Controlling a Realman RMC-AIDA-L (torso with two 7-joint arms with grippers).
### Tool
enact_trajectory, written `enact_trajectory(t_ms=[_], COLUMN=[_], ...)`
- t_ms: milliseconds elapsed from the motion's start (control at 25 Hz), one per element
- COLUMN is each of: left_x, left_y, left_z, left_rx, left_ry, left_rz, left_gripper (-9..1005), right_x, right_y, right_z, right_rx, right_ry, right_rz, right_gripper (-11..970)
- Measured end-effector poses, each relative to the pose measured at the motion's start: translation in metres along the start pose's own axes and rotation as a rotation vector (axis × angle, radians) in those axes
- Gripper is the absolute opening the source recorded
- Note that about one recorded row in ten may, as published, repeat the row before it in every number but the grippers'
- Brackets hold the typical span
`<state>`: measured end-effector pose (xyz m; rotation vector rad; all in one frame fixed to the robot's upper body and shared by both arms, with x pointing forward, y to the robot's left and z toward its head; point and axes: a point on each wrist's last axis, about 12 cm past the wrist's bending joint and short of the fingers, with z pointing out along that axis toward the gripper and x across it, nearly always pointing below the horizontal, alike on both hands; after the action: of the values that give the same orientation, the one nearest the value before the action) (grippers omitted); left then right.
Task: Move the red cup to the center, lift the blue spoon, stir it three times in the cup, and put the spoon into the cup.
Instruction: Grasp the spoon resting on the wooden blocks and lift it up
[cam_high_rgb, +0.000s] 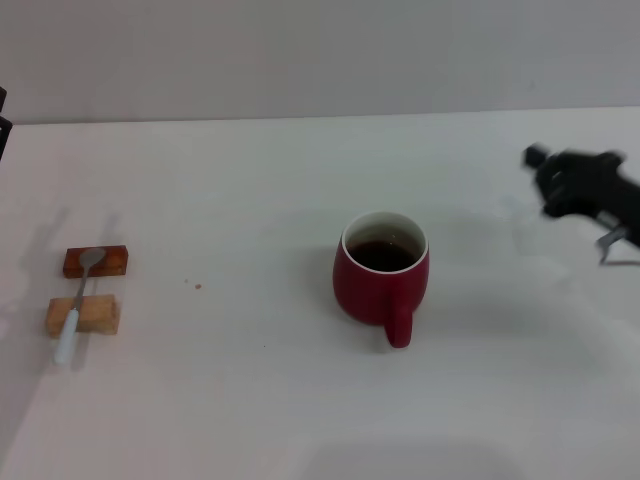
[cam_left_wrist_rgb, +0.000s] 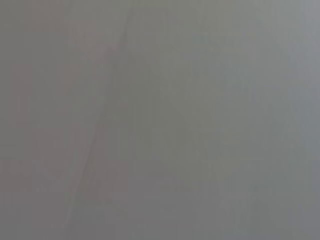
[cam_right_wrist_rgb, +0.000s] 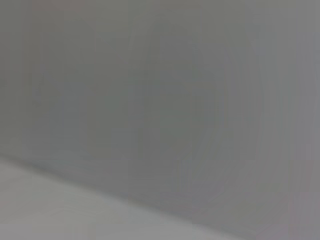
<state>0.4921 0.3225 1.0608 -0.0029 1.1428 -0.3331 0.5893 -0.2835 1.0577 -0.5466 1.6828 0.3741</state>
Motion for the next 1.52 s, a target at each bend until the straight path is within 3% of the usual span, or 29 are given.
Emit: enact_trajectory(t_ms=[40, 80, 240, 440, 840, 1040, 1440, 1520], left_x=[0.0, 0.0, 0.0, 0.001, 0.003, 0.007, 0.01, 0.011], left_y=[0.0, 0.0, 0.0, 0.0, -0.001, -0.004, -0.007, -0.009], left_z=[0.0, 0.0, -0.002, -0.003, -0.008, -0.015, -0.047, -0.053], left_rx=[0.001, 0.001, -0.001, 0.001, 0.001, 0.032, 0.069, 0.092], left_ry=[0.001, 0.001, 0.003, 0.009, 0.031, 0.079, 0.165, 0.19], left_rz=[0.0, 0.0, -0.001, -0.002, -0.006, -0.013, -0.047, -0.065], left_gripper=[680, 680, 680, 681, 681, 681, 681, 681], right_x=[-0.002, -0.002, -0.007, -0.008, -0.014, -0.015, -0.017, -0.018], right_y=[-0.009, -0.009, -0.022, -0.03, -0.041, -0.043, -0.052, -0.055], right_z=[-0.008, -0.008, -0.03, -0.051, -0.065, -0.063, -0.054, -0.052], right_rx=[0.079, 0.079, 0.246, 0.394, 0.557, 0.593, 0.678, 0.692], right_ry=[-0.064, -0.064, -0.231, -0.377, -0.498, -0.485, -0.434, -0.426], right_rz=[0.01, 0.01, 0.028, 0.04, 0.054, 0.018, -0.007, -0.003], right_gripper=[-1, -1, -2, -1, 13, 39, 454, 456])
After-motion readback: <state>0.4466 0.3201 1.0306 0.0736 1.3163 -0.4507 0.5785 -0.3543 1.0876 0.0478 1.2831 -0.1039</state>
